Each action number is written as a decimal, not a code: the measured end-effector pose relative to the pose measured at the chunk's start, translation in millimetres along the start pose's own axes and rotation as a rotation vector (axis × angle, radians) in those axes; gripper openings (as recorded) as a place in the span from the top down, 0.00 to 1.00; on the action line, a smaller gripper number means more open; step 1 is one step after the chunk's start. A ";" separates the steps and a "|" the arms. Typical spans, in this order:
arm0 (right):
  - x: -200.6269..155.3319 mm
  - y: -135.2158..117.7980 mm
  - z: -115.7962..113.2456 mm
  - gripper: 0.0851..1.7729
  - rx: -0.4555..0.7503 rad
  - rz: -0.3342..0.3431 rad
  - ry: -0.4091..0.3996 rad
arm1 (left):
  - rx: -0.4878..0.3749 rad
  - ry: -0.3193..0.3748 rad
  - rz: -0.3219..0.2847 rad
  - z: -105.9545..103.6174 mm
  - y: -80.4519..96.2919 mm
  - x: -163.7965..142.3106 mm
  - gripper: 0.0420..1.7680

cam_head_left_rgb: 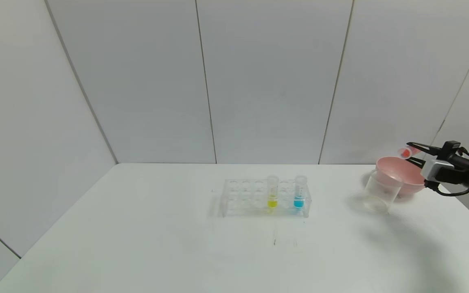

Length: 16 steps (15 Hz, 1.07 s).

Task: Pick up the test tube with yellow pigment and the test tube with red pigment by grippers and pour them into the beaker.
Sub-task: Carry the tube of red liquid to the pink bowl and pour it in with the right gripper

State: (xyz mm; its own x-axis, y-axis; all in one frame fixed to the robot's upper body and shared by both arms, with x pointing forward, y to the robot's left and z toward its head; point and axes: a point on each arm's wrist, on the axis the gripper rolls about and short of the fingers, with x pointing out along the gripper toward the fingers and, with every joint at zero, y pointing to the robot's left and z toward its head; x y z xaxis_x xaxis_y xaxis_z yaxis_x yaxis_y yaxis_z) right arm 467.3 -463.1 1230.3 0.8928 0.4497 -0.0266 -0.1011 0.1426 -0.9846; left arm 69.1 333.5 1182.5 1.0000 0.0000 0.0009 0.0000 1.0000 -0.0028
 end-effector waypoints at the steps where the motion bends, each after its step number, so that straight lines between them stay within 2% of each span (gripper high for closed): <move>1: 1.1 -0.3 1.0 0.75 -0.005 -0.002 -0.003 | 0.000 0.000 0.000 0.0 0.0 0.0 0.00; 9: 4.3 1.4 3.1 0.75 -0.091 -0.004 0.020 | 0.000 0.000 0.000 0.0 0.0 0.0 0.00; 12: 4.8 1.7 2.5 0.75 -0.143 -0.006 0.063 | 0.000 0.000 0.000 0.0 0.0 0.0 0.00; 16: 5.5 3.3 2.8 0.75 -0.157 -0.002 0.067 | 0.000 0.000 0.000 0.0 0.0 0.0 0.00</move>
State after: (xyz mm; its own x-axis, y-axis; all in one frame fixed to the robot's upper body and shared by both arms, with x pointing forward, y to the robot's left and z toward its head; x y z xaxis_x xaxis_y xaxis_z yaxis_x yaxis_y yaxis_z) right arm 470.7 -457.7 1227.4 0.9207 0.3890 -0.0306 -0.0339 0.0016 -0.9994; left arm 69.1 333.5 1182.5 1.0000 0.0000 0.0009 0.0000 1.0000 -0.0028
